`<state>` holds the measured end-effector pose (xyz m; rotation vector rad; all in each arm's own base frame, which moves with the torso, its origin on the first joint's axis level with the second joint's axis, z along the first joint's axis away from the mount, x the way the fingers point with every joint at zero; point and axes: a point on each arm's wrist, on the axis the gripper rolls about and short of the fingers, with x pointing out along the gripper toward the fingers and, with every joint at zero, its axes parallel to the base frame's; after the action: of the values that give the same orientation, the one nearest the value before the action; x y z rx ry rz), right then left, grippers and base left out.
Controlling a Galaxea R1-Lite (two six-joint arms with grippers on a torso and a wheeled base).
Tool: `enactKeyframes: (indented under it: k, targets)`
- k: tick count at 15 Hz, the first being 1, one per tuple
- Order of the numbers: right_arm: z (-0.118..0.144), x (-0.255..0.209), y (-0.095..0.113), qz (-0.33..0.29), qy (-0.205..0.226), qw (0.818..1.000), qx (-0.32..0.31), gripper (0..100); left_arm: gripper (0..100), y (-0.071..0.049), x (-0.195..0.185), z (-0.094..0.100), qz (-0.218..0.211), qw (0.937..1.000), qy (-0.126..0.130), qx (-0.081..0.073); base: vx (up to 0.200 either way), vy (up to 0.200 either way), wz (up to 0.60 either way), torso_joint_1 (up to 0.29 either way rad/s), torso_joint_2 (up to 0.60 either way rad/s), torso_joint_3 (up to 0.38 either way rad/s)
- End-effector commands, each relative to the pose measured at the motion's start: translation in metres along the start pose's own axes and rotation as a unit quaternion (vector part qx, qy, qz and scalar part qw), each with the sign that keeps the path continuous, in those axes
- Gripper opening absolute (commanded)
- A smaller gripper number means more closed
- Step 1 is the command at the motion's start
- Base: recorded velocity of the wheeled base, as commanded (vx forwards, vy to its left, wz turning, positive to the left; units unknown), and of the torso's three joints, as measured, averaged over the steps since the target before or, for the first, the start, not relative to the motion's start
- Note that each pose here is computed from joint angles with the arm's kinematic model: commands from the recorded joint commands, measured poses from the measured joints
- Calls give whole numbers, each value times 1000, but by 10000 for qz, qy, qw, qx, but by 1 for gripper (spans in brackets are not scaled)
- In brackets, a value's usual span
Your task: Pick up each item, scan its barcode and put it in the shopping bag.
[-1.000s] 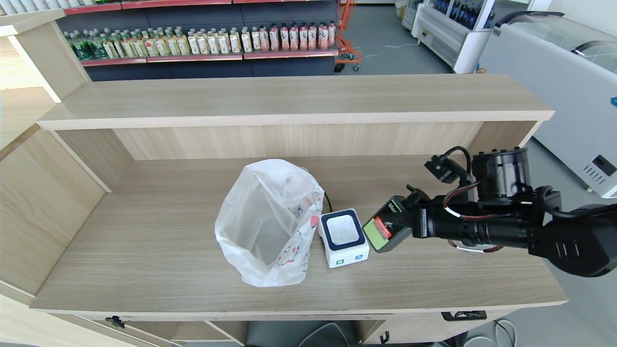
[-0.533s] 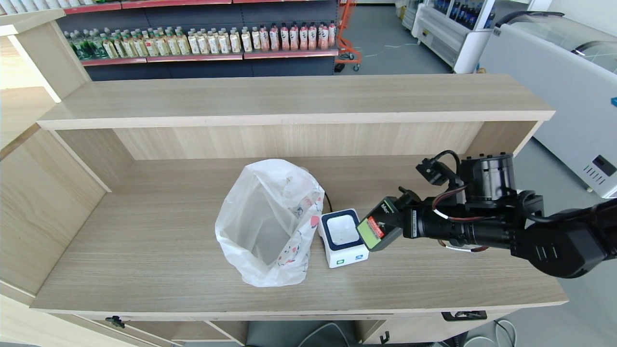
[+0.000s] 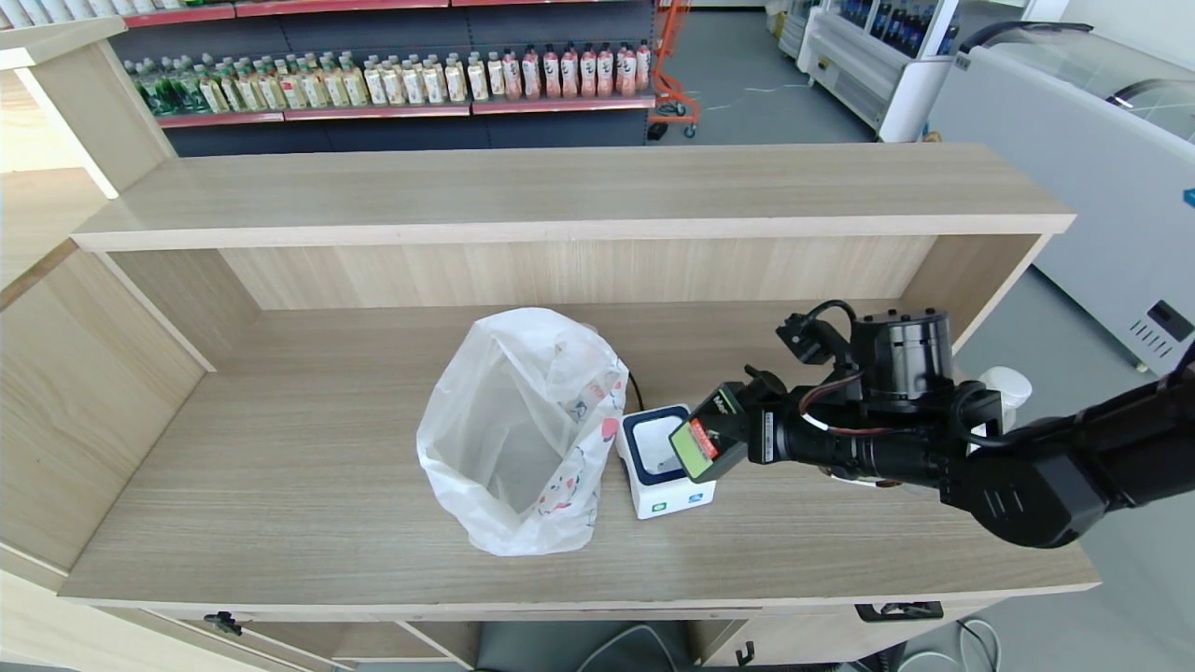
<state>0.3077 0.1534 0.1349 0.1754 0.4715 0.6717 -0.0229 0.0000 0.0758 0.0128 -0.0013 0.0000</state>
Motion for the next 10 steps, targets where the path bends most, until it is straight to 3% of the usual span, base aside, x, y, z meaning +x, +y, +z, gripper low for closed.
enactKeyframes:
  k: [1,10]
  targets:
    - [-9,11,-2,-16,149,9999,25,0,100,0,0,0,0,10000,14,-2,0,0,0,0,0,0]
    - [-4,39,7,216,0,9997,121,0,100,0,0,0,0,10000,14,-2,0,0,0,0,0,0]
